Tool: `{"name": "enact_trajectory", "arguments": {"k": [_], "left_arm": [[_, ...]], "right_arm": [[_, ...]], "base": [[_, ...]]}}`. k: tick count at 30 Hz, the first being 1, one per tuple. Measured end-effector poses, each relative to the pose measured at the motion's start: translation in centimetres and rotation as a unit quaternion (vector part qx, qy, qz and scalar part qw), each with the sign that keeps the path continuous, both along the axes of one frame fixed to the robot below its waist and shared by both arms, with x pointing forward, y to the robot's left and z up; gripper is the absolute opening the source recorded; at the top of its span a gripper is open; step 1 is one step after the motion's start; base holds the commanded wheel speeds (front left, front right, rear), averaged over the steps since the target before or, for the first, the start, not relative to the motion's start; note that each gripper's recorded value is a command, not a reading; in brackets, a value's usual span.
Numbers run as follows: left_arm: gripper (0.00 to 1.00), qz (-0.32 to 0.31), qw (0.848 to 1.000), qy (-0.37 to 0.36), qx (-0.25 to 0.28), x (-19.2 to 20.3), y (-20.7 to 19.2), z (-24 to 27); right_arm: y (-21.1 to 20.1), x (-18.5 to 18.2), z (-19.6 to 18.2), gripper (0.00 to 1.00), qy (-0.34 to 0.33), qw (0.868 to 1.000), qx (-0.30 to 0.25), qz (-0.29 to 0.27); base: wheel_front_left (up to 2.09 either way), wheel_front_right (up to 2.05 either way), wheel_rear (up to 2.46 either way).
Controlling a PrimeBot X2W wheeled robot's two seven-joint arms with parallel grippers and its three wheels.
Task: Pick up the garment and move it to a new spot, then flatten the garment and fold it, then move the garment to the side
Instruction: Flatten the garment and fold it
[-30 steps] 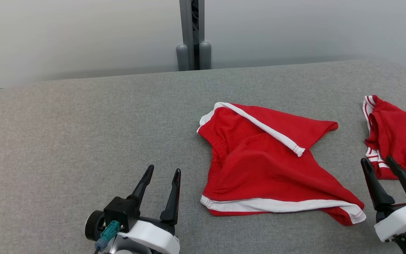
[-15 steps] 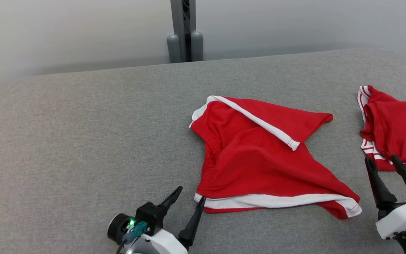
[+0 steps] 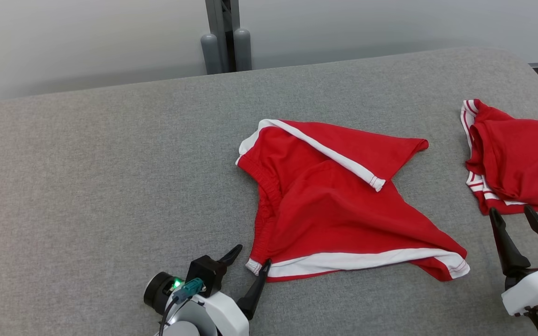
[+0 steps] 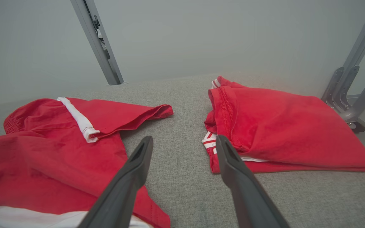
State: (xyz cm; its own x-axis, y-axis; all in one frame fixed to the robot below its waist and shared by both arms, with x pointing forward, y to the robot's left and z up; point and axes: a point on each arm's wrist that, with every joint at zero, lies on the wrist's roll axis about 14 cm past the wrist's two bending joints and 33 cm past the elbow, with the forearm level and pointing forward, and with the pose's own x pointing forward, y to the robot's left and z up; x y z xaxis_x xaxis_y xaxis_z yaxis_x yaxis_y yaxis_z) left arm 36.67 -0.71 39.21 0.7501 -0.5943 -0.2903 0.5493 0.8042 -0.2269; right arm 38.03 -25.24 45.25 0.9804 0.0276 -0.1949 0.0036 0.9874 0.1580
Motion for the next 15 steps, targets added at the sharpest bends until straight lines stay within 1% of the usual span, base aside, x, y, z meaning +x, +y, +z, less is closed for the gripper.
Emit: {"name": "enact_trajectory", "arguments": {"k": [5,6,7,8,9,12,15], "left_arm": [[1.0,-0.003,1.0,0.008,0.0,-0.38,-0.07,-0.28],[0.98,-0.003,1.0,0.008,-0.001,-0.36,-0.08,-0.2],[0.56,-0.004,1.0,0.008,-0.004,-0.39,-0.14,-0.11],[0.18,-0.005,1.0,0.008,-0.004,-0.47,-0.2,-0.09],[0.0,-0.008,1.0,0.009,-0.005,-0.59,-0.28,-0.1],[0.0,-0.005,1.0,0.013,-0.017,-0.68,-0.39,0.06],[0.0,0.0,1.0,0.01,-0.026,-0.35,-0.4,0.54]], "right_arm": [[0.16,0.04,-0.11,1.0,0.0,1.0,-0.001,0.001],[0.26,0.06,-0.14,1.0,0.001,1.0,-0.001,0.002],[0.34,0.1,-0.14,1.0,0.0,1.0,0.0,0.002],[0.42,0.14,-0.14,1.0,0.0,1.0,-0.001,0.003],[0.48,0.24,-0.1,1.0,0.0,1.0,-0.001,0.004],[0.62,0.41,-0.13,1.0,0.0,1.0,-0.002,0.005],[0.04,0.32,-0.34,1.0,0.003,1.0,-0.005,-0.005]], "base": [[0.0,0.0,0.0],[0.0,0.0,0.0],[0.0,0.0,0.0],[0.0,0.0,0.0],[0.0,0.0,0.0],[0.0,0.0,0.0],[0.0,0.0,0.0]]}}
